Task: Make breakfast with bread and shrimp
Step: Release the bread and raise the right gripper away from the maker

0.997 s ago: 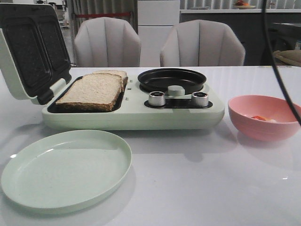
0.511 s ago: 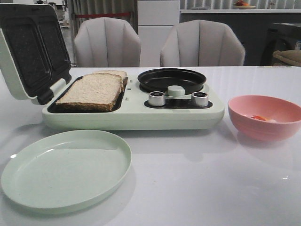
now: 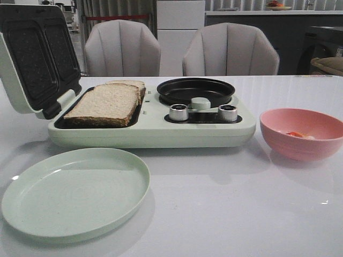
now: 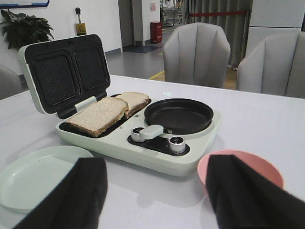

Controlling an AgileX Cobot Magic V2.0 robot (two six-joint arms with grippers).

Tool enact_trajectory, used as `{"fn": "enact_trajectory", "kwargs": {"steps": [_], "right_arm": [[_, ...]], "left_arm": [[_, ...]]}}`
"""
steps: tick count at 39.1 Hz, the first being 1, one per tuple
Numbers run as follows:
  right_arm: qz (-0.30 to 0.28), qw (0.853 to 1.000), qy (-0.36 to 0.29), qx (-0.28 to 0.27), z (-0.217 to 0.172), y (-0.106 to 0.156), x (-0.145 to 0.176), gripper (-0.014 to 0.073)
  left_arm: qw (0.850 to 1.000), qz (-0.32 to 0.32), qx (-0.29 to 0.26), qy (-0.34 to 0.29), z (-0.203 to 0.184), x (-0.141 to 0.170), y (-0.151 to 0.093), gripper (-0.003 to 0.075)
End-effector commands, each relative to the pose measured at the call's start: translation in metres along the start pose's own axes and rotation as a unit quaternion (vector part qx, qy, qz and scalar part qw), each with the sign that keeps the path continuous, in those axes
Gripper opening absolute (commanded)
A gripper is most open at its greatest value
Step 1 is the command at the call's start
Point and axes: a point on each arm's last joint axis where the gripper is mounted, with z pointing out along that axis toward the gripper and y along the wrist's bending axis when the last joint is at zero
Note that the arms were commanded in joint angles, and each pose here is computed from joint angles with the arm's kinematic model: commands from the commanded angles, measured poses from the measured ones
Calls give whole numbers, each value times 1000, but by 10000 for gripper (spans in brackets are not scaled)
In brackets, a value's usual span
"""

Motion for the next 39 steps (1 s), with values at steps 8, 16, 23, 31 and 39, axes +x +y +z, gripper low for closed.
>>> {"fn": "enact_trajectory", "kwargs": {"steps": [8, 16, 23, 31, 39], "right_arm": [[-2, 999, -53, -5, -1, 2, -15, 540], [-2, 999, -53, -5, -1, 2, -15, 540], [-2, 999, -53, -5, -1, 2, -15, 540], [-2, 999, -53, -5, -1, 2, -15, 540], [-2, 999, -53, -5, -1, 2, -15, 540]], "left_arm": [[996, -70, -8, -63, 6, -23, 3, 415], [992, -85, -31, -92, 40, -46, 12, 363], [991, -88, -42, -89, 84, -90, 20, 372], [994, -90, -49, -27, 141, -138, 31, 375], [982, -113, -107, 110, 196, -152, 72, 375]]}}
